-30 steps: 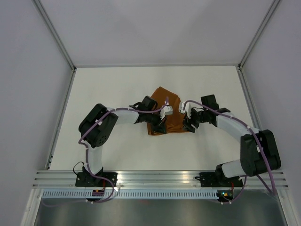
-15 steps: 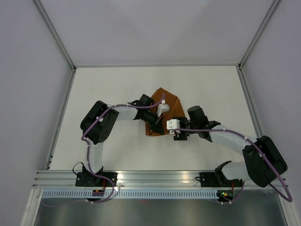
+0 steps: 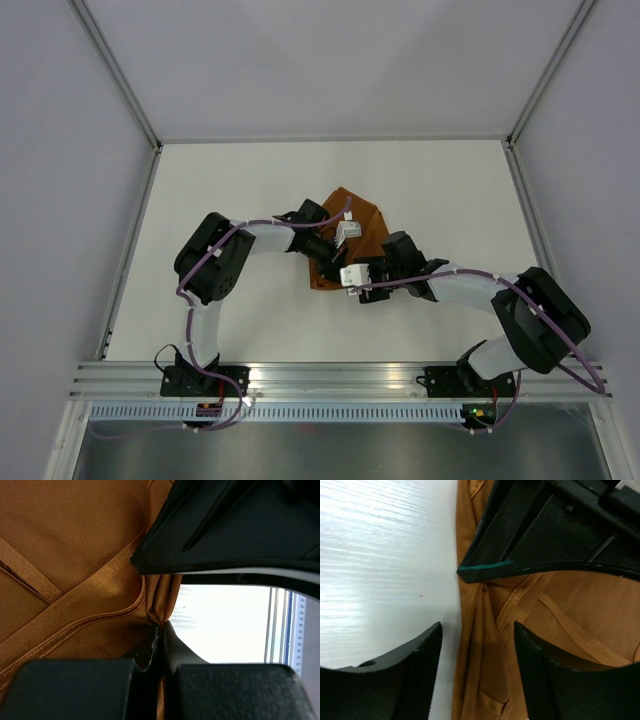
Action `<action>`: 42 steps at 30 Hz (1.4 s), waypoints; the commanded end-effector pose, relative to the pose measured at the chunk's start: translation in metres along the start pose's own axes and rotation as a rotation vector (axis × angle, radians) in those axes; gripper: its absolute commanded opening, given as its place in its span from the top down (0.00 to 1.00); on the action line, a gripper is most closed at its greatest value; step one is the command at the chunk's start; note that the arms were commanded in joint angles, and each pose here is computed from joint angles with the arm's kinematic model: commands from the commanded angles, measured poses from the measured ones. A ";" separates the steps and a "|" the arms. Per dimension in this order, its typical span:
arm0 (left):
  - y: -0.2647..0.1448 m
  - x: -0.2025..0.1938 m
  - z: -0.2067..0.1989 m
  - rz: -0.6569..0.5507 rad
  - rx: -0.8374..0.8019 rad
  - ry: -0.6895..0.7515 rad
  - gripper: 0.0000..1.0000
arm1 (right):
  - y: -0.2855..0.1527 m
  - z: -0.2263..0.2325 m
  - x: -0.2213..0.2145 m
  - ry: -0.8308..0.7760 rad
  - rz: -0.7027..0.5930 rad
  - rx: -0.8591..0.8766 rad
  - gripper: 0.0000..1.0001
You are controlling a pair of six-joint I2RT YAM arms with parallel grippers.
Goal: Fold the napkin, place the utensils inside, and roll it up
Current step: Roll the napkin with the utensil
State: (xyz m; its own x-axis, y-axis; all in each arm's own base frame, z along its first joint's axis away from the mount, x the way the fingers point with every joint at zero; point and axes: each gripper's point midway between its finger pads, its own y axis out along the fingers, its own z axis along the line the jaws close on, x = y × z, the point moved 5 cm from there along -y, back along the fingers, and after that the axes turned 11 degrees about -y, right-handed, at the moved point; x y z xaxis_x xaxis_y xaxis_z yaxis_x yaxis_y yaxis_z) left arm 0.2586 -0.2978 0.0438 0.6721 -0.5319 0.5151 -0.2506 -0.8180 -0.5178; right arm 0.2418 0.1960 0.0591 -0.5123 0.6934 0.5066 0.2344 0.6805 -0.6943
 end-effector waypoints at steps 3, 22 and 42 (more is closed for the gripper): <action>-0.002 0.007 -0.002 -0.009 -0.034 0.018 0.98 | 0.009 -0.006 -0.009 -0.044 0.055 0.011 0.39; -0.012 0.024 -0.010 -0.056 -0.006 0.019 0.84 | 0.007 0.010 -0.015 -0.008 0.107 0.200 0.78; -0.066 0.062 -0.018 -0.511 0.252 -0.071 0.54 | 0.005 0.015 -0.011 0.223 0.007 0.369 0.83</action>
State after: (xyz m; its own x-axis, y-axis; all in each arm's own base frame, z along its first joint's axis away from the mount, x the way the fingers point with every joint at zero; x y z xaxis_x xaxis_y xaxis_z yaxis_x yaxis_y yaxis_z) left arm 0.2865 -0.2852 0.0988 0.7533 -0.2089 0.6236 0.0985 -0.9017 -0.4211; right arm 0.2641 0.2005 0.0600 -0.4503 0.7301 0.5140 0.0813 0.6068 -0.7907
